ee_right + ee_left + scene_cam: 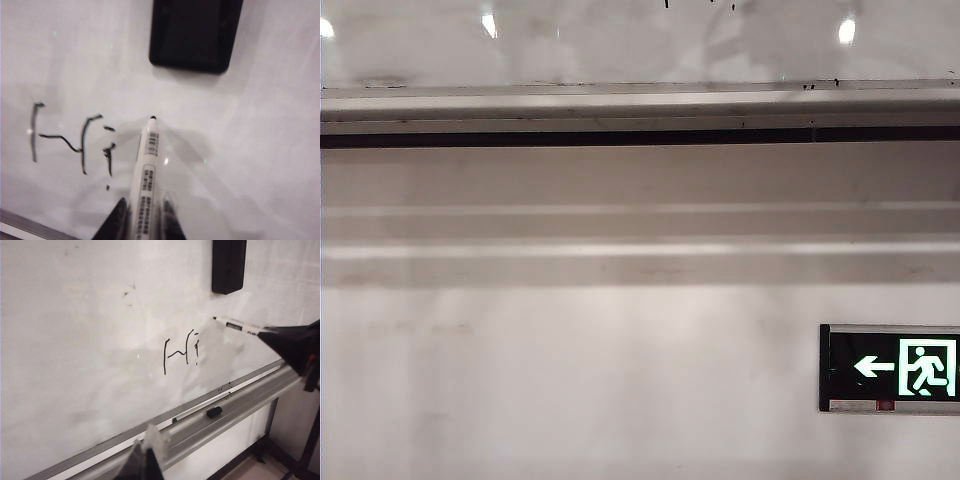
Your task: Take a marker from the whiteboard tray, write "Hi!" on the whiteboard, and then put the marker back vertically into the whiteboard tray.
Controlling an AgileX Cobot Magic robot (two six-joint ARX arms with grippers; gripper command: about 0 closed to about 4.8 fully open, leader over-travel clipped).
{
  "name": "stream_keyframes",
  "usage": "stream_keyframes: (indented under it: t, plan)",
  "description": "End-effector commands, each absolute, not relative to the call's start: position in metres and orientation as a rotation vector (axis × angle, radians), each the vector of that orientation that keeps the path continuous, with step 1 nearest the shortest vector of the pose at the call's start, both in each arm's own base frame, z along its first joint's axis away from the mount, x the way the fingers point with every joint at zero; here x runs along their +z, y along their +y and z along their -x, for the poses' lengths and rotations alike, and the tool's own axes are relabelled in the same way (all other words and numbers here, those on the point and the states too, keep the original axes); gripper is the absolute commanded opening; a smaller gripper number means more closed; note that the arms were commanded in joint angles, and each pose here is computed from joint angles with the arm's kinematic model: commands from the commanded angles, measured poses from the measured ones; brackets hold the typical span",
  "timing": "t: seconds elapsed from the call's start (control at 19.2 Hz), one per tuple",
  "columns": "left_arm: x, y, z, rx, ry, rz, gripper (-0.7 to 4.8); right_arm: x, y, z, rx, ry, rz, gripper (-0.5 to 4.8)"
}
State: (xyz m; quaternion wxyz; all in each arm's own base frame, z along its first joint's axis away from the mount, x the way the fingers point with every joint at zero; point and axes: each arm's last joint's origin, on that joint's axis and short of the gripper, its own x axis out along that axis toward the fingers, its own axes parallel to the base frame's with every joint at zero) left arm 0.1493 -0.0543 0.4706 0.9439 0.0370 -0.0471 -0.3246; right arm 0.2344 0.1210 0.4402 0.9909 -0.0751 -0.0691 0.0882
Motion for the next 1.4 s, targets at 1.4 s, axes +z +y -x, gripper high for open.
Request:
stream_keyframes:
  t: [1.4]
  plan:
    - [0.474, -0.054, -0.147, -0.664, -0.125, -0.077, -0.06, 0.414, 0.122, -0.234, 0.215, 0.074, 0.192, -0.05]
